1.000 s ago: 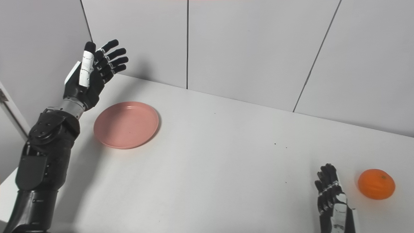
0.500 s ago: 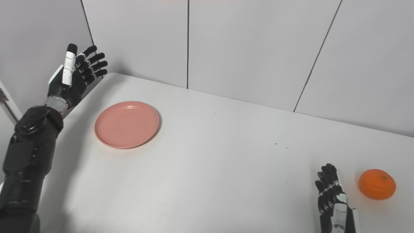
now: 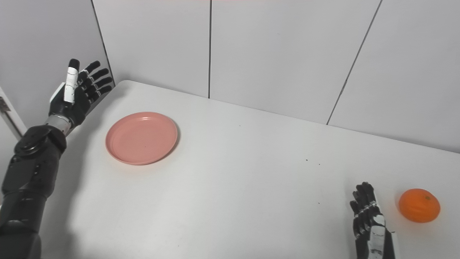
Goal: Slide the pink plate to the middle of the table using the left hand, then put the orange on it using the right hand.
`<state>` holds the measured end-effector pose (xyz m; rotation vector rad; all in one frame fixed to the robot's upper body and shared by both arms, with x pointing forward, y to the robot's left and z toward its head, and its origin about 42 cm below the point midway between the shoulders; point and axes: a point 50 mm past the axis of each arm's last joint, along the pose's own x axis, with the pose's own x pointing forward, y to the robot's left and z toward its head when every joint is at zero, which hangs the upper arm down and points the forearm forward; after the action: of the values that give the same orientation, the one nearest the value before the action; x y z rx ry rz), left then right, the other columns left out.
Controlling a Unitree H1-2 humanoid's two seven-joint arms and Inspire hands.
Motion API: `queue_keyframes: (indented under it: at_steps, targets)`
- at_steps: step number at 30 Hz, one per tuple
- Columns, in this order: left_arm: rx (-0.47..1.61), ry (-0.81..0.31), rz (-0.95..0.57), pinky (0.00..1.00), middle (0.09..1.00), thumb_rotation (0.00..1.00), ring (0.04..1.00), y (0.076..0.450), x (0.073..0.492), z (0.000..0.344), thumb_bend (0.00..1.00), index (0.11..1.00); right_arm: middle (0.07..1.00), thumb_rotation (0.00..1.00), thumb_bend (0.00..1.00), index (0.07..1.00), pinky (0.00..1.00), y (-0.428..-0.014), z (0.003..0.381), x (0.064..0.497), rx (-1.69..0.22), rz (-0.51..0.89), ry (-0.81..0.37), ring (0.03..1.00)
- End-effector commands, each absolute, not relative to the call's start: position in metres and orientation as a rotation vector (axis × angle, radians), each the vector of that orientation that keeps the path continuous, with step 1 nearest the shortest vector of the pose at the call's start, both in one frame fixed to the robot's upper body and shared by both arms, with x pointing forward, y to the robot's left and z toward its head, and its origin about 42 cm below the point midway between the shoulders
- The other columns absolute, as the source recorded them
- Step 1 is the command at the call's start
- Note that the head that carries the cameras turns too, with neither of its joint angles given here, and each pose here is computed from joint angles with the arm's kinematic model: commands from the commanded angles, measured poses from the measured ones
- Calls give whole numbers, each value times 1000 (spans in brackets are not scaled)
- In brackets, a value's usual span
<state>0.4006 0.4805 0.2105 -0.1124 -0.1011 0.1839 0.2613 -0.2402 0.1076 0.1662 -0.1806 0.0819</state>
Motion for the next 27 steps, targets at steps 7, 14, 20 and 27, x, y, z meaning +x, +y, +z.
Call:
queue_keyframes:
  at_steps: [7, 14, 20, 27]
  targets:
    - [-164, -159, 207, 841, 857, 868, 841, 483, 409, 211, 1000, 900, 951, 1000, 808, 939, 1000, -235, 67, 238, 201, 67, -42, 971]
    - [-286, -139, 215, 767, 850, 834, 829, 484, 409, 187, 1000, 865, 952, 1000, 796, 940, 1000, -235, 69, 236, 197, 67, -42, 968]
    - [-292, -128, 215, 689, 833, 828, 783, 487, 408, 176, 1000, 857, 951, 1000, 816, 938, 1000, -234, 69, 235, 201, 65, -38, 970]
    - [-335, -119, 207, 692, 836, 841, 790, 482, 406, 168, 1000, 841, 950, 1000, 813, 935, 1000, -235, 69, 236, 205, 69, -39, 965]
